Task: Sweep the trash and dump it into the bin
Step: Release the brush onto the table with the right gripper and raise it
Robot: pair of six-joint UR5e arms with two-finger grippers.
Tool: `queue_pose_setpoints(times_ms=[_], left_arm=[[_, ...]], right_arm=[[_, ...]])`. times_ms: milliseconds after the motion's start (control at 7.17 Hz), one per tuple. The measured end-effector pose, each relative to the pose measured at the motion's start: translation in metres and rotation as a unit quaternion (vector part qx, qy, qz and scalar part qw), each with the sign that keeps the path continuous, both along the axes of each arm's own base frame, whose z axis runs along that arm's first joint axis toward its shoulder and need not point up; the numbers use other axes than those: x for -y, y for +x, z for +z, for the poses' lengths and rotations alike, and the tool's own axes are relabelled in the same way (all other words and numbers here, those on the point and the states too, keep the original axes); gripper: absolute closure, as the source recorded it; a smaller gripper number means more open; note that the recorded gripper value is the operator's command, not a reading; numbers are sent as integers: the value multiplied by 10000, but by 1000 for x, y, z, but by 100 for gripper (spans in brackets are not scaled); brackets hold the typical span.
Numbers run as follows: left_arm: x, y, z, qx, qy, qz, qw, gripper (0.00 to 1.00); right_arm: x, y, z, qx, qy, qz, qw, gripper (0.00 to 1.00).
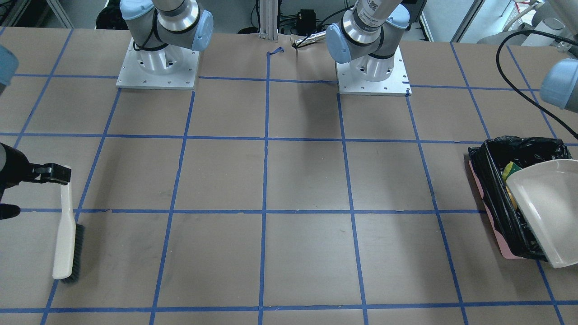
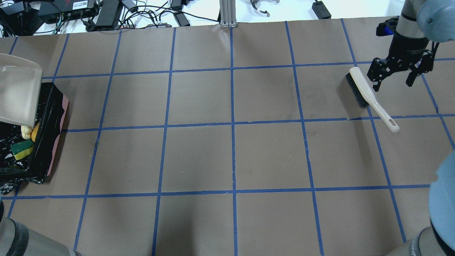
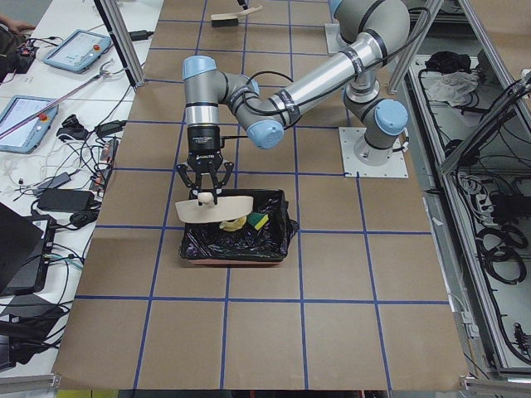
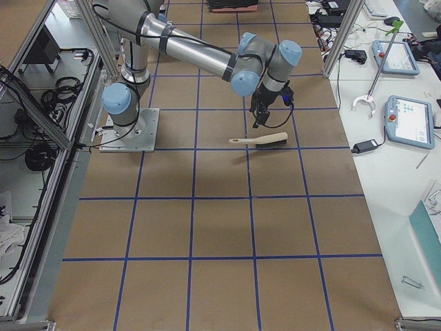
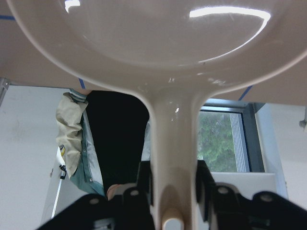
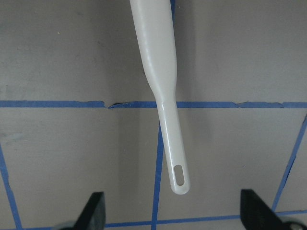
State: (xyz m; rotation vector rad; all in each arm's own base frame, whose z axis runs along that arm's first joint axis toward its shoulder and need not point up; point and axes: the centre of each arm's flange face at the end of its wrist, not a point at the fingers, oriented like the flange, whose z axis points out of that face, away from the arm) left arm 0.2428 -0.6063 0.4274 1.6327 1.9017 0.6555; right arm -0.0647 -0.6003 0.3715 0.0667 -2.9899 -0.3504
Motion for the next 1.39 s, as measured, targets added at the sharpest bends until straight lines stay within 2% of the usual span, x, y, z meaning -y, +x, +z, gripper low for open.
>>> queue_pose_setpoints(times_ms=[279,418,837,976,1255,1395], left_arm=[[9,-42,-8,-746,-198,-2,9970,100],[14,-65,-16,-1189,-262,-11,9926,100],[39,-141,-52,-2240,-469,5,9735,100],[47,-167,-64,-2456,-436,-94,9683,100],[61,-215,-95,-2685,-280,-259,9625,100],[67,-238,-116,-2762,-180,-282,9605,100]], right_arm=[[-25,16,71,10,-546,-38,9985,0],[-34,36,95,33,-746,-104,9972,0],[-47,167,108,176,-1026,-208,9943,0],[-51,188,107,312,-1079,-210,9935,0],[-48,199,113,409,-1430,-225,9886,0],[-47,201,115,441,-1520,-317,9869,0]])
